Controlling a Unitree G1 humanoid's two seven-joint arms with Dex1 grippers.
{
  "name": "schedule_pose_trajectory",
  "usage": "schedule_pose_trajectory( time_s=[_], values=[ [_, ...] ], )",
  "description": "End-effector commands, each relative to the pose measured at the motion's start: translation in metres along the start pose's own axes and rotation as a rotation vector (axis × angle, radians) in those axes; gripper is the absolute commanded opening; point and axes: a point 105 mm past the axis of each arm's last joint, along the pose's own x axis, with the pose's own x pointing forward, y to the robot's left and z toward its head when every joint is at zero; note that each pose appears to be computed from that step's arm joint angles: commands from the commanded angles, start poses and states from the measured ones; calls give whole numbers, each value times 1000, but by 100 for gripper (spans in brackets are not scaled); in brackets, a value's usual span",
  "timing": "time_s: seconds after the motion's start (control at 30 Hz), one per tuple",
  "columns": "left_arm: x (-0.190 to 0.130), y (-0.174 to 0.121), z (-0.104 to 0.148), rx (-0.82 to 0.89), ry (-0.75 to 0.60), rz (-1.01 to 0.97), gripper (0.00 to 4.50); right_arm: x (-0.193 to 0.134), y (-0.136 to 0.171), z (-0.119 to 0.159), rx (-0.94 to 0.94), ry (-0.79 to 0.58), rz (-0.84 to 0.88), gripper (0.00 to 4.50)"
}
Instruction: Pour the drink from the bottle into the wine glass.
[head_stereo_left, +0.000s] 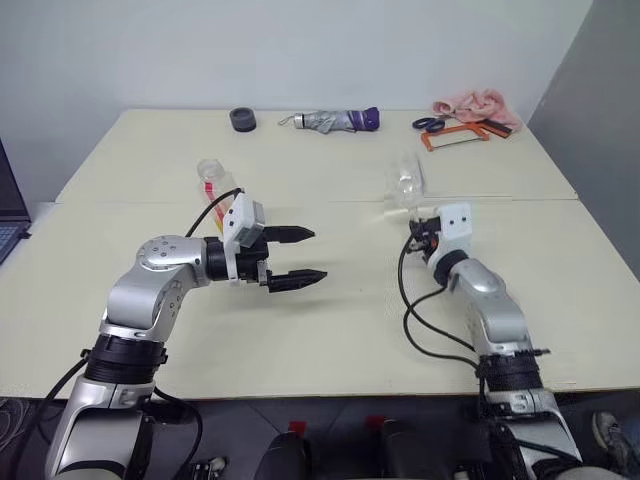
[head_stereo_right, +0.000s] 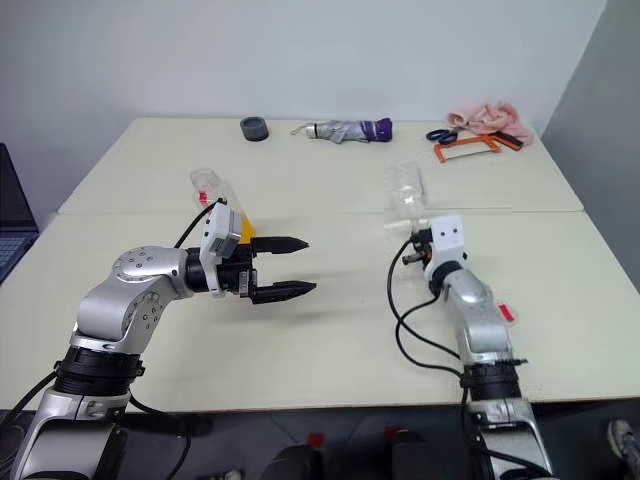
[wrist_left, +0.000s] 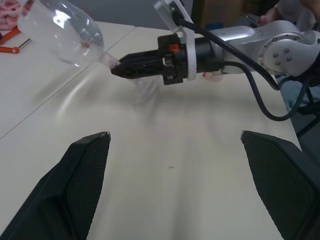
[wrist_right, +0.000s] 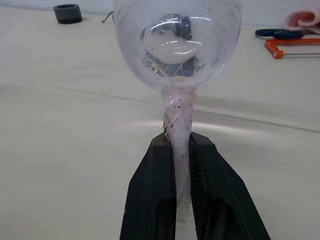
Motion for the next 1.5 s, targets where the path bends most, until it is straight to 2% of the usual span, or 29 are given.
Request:
schedule_pose_trajectory(
  time_s=[0.03,0.13,0.3,0.6,0.8,1.0,1.3,1.5],
  values=[
    [-5,5,10,52,-20,32,450,18,2,17,-1,-93,-10,10],
    [-5,4,9,51,-17,32,450,26,3,5,13,-76,-28,10],
    [-6,3,6,51,-10,31,450,22,3,-14,17,-53,-46,10],
    [-6,1,3,48,6,16,450,-14,14,-59,50,51,-44,10],
    [-7,1,2,48,12,9,450,-34,21,-73,57,94,-38,10],
    [-7,3,3,51,7,22,450,-30,25,-61,38,67,-9,10],
    [-17,20,7,67,-43,203,450,-12,47,-11,-96,-146,96,10],
    [-31,27,5,54,-60,328,450,2,71,12,-80,-237,165,10]
  ],
)
